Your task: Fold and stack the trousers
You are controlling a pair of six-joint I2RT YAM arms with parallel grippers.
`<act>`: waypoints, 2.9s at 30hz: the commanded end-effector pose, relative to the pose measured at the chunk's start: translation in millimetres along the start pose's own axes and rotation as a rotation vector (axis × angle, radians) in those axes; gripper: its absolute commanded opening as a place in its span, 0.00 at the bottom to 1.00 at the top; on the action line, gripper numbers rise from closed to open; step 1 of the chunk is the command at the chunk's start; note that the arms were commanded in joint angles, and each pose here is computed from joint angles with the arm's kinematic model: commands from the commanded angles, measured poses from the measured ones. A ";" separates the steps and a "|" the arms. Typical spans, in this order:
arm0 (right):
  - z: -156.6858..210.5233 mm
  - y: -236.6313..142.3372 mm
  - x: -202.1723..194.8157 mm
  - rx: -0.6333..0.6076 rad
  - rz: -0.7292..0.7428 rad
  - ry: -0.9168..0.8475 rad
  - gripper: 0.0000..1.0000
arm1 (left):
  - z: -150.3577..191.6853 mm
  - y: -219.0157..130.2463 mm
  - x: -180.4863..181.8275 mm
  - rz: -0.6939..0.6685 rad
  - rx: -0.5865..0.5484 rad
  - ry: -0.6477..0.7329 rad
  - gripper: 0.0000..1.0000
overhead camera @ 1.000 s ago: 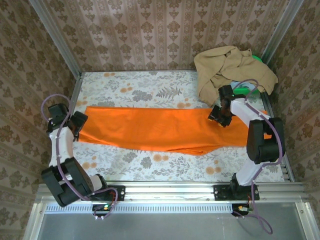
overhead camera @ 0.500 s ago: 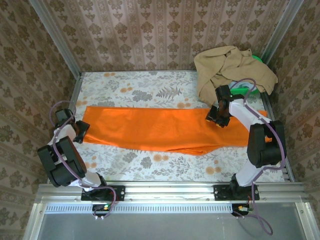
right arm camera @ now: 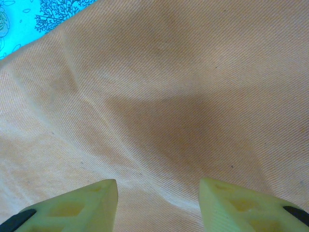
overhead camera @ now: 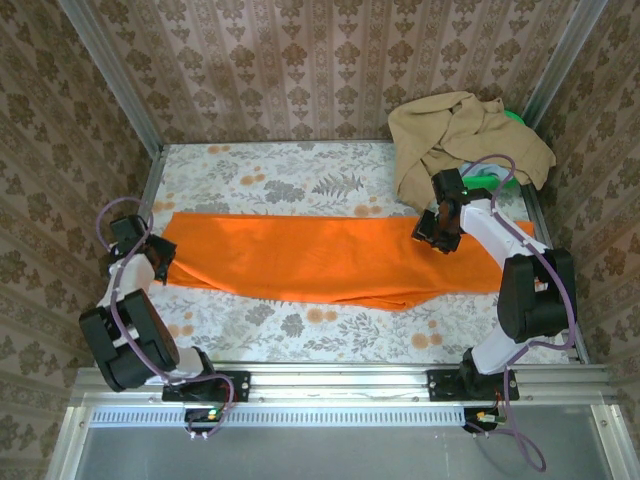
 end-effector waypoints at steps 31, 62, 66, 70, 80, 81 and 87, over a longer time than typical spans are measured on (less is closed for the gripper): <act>25.7 13.2 -4.4 0.075 -0.013 -0.062 0.50 | 10.8 15.2 36.9 -0.141 0.058 -0.009 0.40; 33.4 13.6 7.7 0.108 -0.070 -0.087 0.50 | 11.4 -22.8 21.6 -0.204 0.060 0.068 0.13; 34.2 14.8 7.9 0.116 -0.069 -0.097 0.51 | 18.4 -35.2 25.1 -0.225 0.051 0.058 0.36; 33.8 13.6 8.6 0.115 -0.070 -0.105 0.51 | 10.4 -51.4 20.1 -0.217 -0.003 0.072 0.50; 40.2 7.7 10.0 0.102 -0.093 -0.097 0.50 | -11.4 -23.5 25.6 -0.271 0.053 0.142 0.69; 41.9 8.1 9.3 0.102 -0.091 -0.099 0.51 | -15.3 -18.4 24.7 -0.261 0.075 0.147 0.69; 53.3 10.0 11.8 0.112 -0.135 -0.098 0.51 | -50.4 18.9 2.6 -0.274 0.156 0.298 0.64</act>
Point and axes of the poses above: each hand's point on the last joint's axis, 136 mm out from that joint toward the fingers, its own y axis out along the fingers, its own x axis along the line the jaws close on, z = x × y, the point moved 3 cm from there along -y, back along the fingers, and after that the axes turned 15 degrees about y, right-handed, at the moved point
